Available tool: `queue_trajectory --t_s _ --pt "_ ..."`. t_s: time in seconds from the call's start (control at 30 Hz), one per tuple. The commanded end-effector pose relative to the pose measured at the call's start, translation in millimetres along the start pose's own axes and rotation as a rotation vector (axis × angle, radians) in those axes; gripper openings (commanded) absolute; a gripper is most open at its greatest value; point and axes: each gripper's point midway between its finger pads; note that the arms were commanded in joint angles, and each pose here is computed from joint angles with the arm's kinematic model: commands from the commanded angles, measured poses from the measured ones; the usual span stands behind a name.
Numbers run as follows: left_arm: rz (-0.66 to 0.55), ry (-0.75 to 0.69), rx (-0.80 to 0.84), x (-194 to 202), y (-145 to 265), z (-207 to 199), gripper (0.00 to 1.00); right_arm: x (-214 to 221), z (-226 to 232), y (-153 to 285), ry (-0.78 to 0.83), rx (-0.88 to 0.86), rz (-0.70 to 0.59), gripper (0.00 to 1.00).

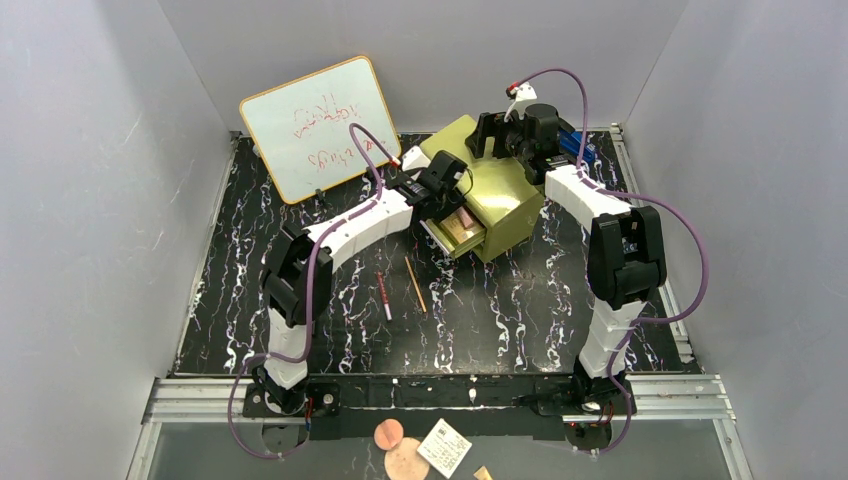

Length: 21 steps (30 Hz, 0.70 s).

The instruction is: Organize the makeup

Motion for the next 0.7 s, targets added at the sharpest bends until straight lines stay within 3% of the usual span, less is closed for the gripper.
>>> queue_trajectory --t_s 0.0,0.07,0.17,0.43,0.67 --pt "-0.013 0.002 0.085 -10 12 -25 0.48 223 -38 50 -0.105 0.146 0.695 0.99" --pt "-0.015 0.001 0.087 -13 14 -25 0.58 223 -38 49 -0.104 0.145 0.697 0.99" --pt "-0.018 -0.004 0.088 -19 20 -27 0.62 224 -38 49 -0.104 0.145 0.698 0.99" --pt "-0.078 -0.076 0.105 -51 59 -41 0.63 226 -38 49 -0.108 0.143 0.702 0.99" --pt "-0.203 -0.143 0.118 -92 108 -41 0.62 225 -38 48 -0.109 0.143 0.7 0.99"
Point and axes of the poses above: each gripper's point midway between its finger pads, its own y axis back along the fingers, its own z axis along the line the jaws close on, x = y × z, and after that the axes turned 3 degrees about -y, right-handed
